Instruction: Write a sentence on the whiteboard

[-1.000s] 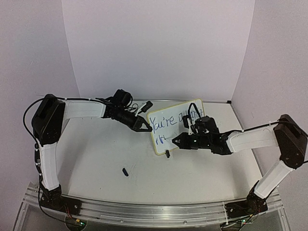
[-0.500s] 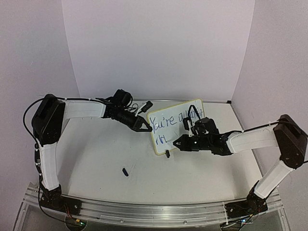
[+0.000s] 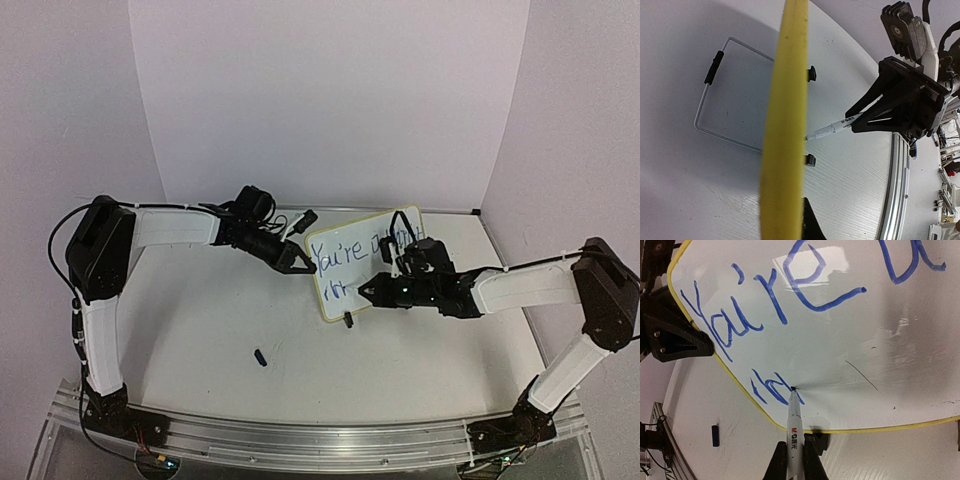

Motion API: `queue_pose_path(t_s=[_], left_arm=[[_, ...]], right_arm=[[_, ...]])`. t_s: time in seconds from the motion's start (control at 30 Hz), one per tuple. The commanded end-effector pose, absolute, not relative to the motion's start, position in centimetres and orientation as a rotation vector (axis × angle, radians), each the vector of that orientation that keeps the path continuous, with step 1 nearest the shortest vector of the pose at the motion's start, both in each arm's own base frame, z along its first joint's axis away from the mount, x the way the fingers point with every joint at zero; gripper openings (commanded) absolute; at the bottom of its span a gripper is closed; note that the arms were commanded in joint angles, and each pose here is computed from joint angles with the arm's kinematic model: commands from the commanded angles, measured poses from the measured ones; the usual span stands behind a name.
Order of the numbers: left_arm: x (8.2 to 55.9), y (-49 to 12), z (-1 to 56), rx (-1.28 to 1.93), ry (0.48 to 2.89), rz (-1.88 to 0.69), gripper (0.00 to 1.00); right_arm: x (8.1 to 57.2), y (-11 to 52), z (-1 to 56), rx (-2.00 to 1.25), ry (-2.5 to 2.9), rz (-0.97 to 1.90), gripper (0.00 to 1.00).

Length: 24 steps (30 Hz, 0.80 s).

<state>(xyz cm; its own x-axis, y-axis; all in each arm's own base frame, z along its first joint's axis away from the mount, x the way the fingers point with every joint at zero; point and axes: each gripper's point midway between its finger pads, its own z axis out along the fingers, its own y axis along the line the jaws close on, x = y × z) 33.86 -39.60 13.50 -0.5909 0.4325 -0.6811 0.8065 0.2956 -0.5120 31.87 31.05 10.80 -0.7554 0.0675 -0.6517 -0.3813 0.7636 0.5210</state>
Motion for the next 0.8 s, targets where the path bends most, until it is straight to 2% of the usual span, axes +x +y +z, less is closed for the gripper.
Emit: queue_pose_path(t_s=[0.0, 0.33, 0.77], left_arm=[[31.3, -40.3, 11.8, 1.182, 2.228, -1.211, 0.00], [31.3, -40.3, 11.9, 1.183, 2.225, -1.211, 0.00], [31.3, -40.3, 11.9, 1.185, 2.224, -1.210, 0.00]], right_arm=[[32.1, 30.1, 11.0, -0.197, 2.268, 0.831, 0.00], [31.8, 29.5, 10.4, -0.180, 2.281, 0.812, 0.00], [33.7, 30.5, 15.2, -0.210, 2.176, 0.811, 0.00]])
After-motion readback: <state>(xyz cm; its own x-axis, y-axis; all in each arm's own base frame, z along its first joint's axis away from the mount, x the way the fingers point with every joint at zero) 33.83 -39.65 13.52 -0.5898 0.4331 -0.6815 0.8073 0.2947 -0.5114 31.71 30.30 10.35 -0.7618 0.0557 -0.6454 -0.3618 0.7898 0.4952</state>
